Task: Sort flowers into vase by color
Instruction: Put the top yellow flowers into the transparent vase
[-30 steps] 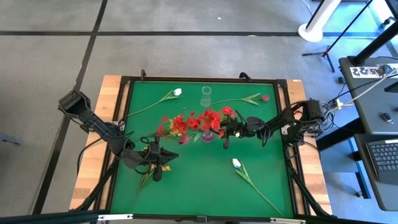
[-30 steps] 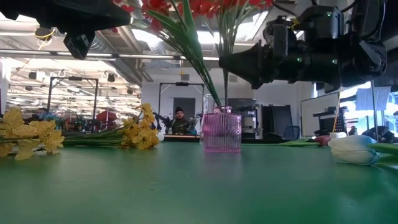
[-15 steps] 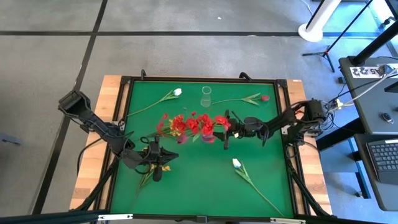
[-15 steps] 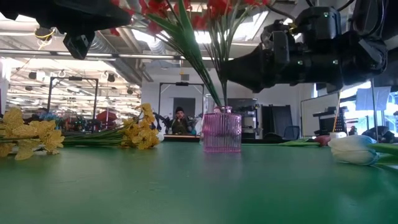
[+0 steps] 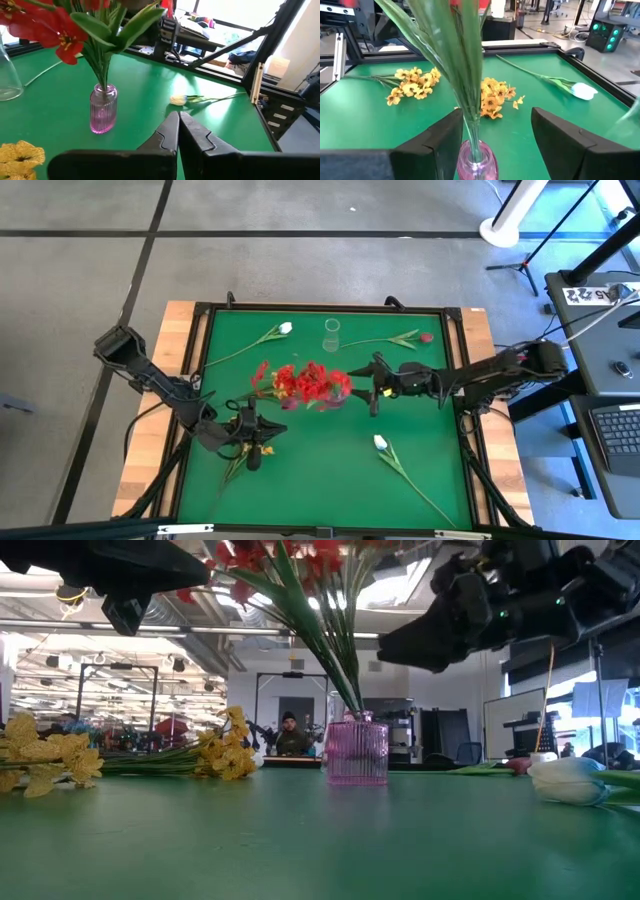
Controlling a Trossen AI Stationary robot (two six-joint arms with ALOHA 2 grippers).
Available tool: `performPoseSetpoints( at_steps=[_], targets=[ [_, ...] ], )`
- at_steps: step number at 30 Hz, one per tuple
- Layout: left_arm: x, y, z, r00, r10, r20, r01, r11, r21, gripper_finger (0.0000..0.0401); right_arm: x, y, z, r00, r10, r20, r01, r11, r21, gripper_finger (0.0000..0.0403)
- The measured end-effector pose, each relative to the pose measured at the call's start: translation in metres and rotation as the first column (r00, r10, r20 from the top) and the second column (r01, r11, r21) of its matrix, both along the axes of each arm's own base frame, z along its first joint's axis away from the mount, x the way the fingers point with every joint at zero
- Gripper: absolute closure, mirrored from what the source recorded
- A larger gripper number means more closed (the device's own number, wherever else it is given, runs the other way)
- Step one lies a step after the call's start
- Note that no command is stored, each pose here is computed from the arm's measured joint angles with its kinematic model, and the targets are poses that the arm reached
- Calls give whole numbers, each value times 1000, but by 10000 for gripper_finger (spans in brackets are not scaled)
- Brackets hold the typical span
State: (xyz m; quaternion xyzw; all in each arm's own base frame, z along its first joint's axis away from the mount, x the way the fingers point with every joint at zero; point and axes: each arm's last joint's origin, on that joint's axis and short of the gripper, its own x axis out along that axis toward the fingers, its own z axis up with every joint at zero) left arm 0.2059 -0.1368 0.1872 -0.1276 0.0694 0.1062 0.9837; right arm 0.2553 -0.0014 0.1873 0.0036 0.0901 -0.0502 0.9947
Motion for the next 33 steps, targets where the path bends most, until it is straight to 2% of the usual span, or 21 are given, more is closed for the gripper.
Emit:
performPoseSetpoints(
  at_steps=[4,8,14,17,22,33],
  targets=[
    [-4,-6,0,1000,-14,-1,14,1000,28,401,-11,0,11,1000,0,-23,0,1000,-1,169],
    [-13,-9,2,997,76,10,-76,994,83,401,-22,0,21,999,0,-34,0,1000,1,169],
    [-32,-5,22,991,127,34,-131,985,113,401,-36,0,36,1000,-2,-9,2,1000,2,168],
    [-37,2,36,972,229,55,-234,964,124,401,-42,-1,41,1000,-17,2,17,1000,0,168],
    [-38,18,66,958,287,25,-286,937,201,401,-45,-1,46,999,-19,28,19,1000,0,168],
    [-46,84,151,853,518,-66,-472,819,327,401,-46,-1,44,1000,-14,6,15,1000,-25,168]
  ],
)
